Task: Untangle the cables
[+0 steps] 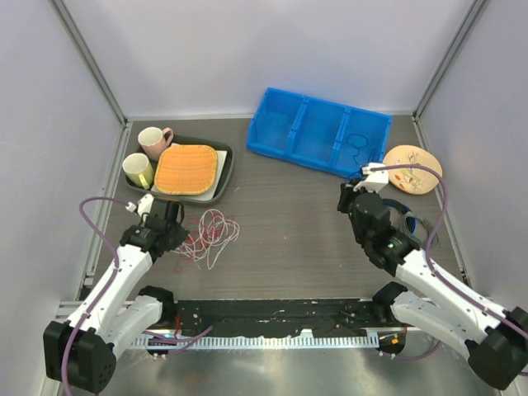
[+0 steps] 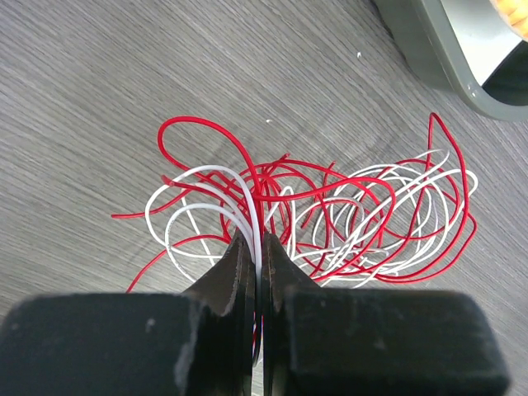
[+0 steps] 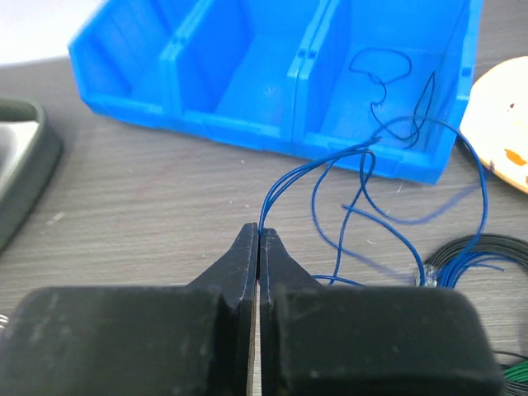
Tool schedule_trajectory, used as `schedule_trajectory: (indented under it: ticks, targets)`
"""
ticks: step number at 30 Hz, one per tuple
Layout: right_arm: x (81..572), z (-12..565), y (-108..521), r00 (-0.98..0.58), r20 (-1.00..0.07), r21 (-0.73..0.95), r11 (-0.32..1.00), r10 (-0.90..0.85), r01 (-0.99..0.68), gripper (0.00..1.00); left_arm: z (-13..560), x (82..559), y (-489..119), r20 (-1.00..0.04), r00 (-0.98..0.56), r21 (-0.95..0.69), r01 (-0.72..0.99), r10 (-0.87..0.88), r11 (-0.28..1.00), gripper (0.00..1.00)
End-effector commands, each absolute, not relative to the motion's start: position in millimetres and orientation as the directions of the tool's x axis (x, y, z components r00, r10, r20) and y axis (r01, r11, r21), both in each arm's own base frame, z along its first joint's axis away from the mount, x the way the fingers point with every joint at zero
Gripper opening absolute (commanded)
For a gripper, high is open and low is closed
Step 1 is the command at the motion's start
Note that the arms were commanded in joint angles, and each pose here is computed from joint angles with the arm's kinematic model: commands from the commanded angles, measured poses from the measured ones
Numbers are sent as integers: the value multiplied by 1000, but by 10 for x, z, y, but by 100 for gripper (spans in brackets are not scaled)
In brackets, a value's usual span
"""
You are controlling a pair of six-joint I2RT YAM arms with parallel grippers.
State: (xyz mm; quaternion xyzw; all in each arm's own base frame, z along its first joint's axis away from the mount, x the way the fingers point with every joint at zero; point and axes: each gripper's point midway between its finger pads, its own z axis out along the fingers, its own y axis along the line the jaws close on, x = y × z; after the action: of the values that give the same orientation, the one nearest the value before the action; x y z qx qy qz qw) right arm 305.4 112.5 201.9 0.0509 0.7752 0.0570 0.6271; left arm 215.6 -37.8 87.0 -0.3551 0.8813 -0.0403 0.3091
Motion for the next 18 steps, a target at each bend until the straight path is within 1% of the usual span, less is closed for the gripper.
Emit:
schedule_trajectory:
  ticks: [1,5,6,7,9,11,14,15,16,17,18]
  targets:
    - [2935,2287,1046,-145,-964,226,974,224,2,1,994,2296,-512,-514,-568,-357,-540,-643,762,0]
    - [2942,2545,1045,-102,-966,242,970,240,-14,1,971,2322,-660,-497,-606,-407,-469,-621,784,0]
    - [2984,2539,1048,-109,-969,225,974,223,-2,1,993,2346,-689,-503,-605,-426,-449,-618,786,0]
    - [3023,2672,1025,-88,-970,227,974,228,17,1,972,2328,-732,-492,-620,-436,-432,-611,789,0]
    - [3107,2754,985,-84,-975,204,978,208,50,1,1011,2342,-786,-494,-625,-462,-400,-605,791,0]
    - [3271,2879,943,-76,-977,194,976,202,95,1,1024,2329,-826,-492,-631,-482,-377,-600,791,0]
    - [3507,2905,923,-118,-977,162,979,177,124,1,1049,2339,-859,-499,-627,-506,-350,-598,788,1]
    - [3594,2895,816,-131,-976,156,976,177,153,1,1068,2343,-886,-496,-628,-519,-339,-599,785,0]
    - [3747,2894,805,-147,-973,154,974,179,163,1,1068,2336,-894,-496,-630,-523,-331,-597,785,0]
    - [3839,2885,835,-161,-969,164,977,186,137,1,1067,2336,-904,-496,-631,-526,-327,-596,785,0]
    - [3964,2862,707,-167,-966,169,972,196,162,1,1073,2346,-916,-497,-631,-533,-320,-596,783,0]
